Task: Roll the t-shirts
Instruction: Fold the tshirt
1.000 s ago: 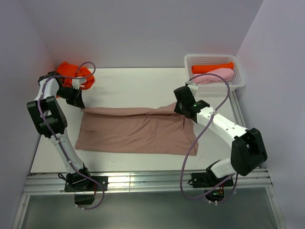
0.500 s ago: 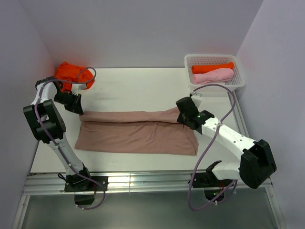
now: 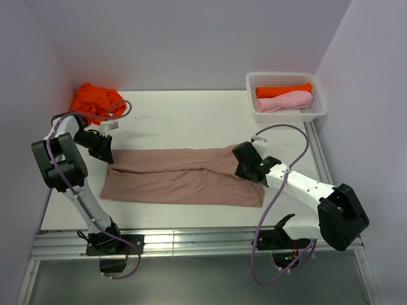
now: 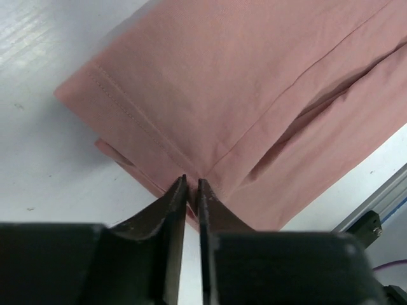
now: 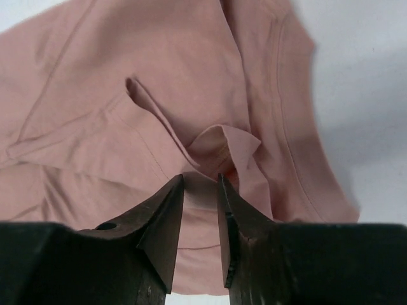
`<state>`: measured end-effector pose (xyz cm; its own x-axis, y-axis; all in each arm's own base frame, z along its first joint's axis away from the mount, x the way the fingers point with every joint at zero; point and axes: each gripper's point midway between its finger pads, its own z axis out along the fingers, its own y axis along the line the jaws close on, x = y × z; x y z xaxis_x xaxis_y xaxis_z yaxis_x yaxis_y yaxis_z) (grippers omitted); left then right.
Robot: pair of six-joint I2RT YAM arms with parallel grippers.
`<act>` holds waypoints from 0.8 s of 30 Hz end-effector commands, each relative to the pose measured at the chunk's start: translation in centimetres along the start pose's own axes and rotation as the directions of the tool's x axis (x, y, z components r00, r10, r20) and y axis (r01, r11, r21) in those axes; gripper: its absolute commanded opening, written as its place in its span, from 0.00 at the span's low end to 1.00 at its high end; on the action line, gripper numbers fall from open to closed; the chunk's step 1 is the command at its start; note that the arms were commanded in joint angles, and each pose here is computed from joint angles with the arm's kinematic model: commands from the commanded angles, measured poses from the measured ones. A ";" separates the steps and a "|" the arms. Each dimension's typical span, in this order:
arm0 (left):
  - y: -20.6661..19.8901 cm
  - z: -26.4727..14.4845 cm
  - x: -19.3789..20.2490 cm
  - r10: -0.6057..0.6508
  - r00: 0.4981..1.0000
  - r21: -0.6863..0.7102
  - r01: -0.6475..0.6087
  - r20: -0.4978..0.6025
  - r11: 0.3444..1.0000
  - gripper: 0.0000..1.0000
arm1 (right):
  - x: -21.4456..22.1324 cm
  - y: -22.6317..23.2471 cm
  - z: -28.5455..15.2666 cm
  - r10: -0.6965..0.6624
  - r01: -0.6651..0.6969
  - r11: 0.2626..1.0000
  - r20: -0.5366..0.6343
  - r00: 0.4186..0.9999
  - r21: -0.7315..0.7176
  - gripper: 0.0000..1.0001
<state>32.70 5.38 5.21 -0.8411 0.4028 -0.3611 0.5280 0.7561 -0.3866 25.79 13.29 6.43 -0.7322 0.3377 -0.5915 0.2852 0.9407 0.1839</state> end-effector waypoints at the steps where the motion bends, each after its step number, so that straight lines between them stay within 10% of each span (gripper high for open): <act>1: -0.3 -1.8 -0.7 0.073 0.997 -0.036 -0.072 0.035 0.997 0.20 | -0.2 0.6 -0.5 0.033 -0.032 0.999 0.023 0.999 -0.036 0.37; 10: -0.3 -2.6 0.2 0.097 0.995 -0.081 -0.094 0.029 0.992 0.45 | -3.1 2.0 -2.1 0.024 -0.020 0.998 0.085 0.996 -0.054 0.43; 24: 1.4 -6.0 -0.9 0.057 0.993 -0.132 -0.043 0.102 0.990 0.50 | -5.9 5.9 4.4 -0.064 0.064 0.998 -0.002 0.998 -0.024 0.50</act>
<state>32.70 9.43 7.81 -0.8239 0.3855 -0.4155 0.5201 0.8055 -0.2841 32.71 15.84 6.85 -0.7550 0.2888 -0.5887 0.2574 0.9563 0.1389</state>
